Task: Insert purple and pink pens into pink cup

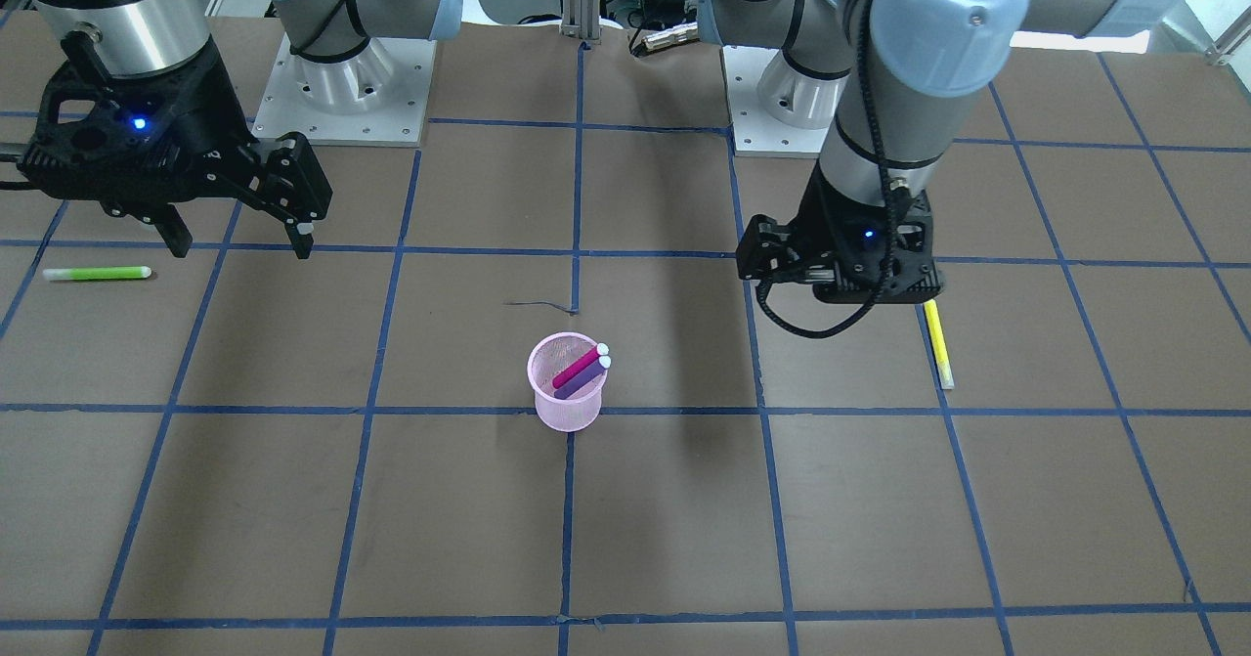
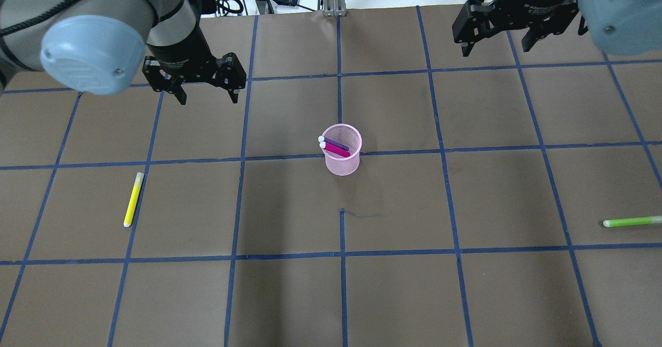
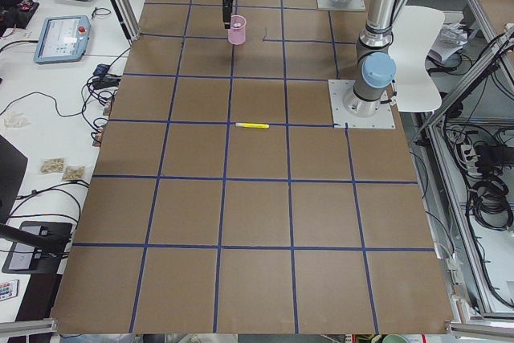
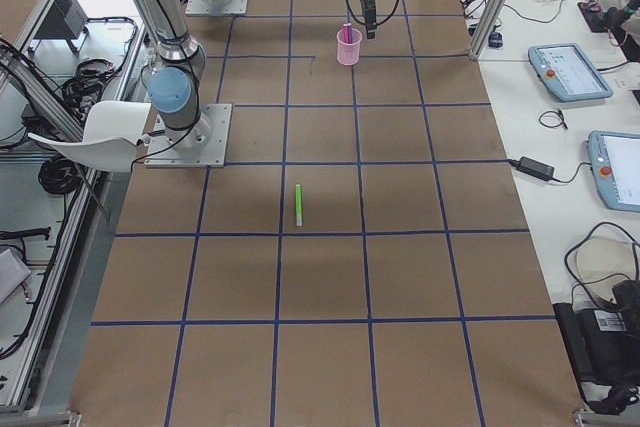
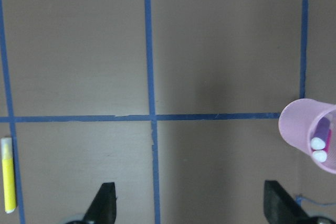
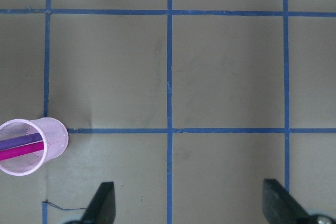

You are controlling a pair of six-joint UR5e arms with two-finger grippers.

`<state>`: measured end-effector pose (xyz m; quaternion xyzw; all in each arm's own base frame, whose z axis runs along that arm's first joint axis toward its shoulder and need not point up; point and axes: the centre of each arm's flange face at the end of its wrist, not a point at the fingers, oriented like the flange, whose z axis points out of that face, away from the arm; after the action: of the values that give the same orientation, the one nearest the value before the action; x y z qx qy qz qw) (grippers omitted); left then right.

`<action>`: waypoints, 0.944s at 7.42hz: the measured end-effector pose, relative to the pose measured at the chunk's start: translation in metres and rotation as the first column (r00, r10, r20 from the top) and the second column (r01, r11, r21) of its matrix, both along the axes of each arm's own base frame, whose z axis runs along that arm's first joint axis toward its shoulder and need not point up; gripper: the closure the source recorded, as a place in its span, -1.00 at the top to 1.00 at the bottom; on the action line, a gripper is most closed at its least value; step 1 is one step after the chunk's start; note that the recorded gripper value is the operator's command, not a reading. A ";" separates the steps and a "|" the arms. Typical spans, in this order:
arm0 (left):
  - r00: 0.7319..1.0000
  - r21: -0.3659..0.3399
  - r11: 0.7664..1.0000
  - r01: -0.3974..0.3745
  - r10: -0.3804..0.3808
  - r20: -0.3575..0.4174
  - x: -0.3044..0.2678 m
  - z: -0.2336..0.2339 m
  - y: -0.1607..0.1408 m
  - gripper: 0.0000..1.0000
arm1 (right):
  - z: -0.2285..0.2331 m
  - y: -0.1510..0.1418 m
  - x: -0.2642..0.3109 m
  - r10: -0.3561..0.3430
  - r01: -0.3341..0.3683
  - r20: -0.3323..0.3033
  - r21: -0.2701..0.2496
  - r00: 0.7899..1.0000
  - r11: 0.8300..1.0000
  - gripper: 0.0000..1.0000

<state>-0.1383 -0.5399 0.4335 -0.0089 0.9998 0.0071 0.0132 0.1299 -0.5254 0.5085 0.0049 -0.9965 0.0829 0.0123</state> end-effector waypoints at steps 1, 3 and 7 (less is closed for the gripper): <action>1.000 0.013 1.000 -0.019 0.019 -0.009 0.025 0.009 0.004 1.00 | -0.002 0.000 0.002 -0.014 0.014 0.006 0.015 1.000 1.000 1.00; 0.999 0.025 0.999 -0.027 0.028 -0.032 0.044 0.030 0.026 1.00 | -0.004 0.002 0.003 -0.033 0.032 0.016 0.026 0.999 0.999 1.00; 0.999 0.054 0.998 -0.039 0.040 -0.029 0.053 0.049 0.054 1.00 | -0.010 0.003 0.002 -0.043 0.042 0.019 0.049 0.999 0.998 1.00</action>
<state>-0.0857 -0.4859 0.4822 -0.0282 0.9990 0.0340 -0.0017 0.1316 -0.5224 0.4981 -0.0166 -0.9981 0.0586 0.0038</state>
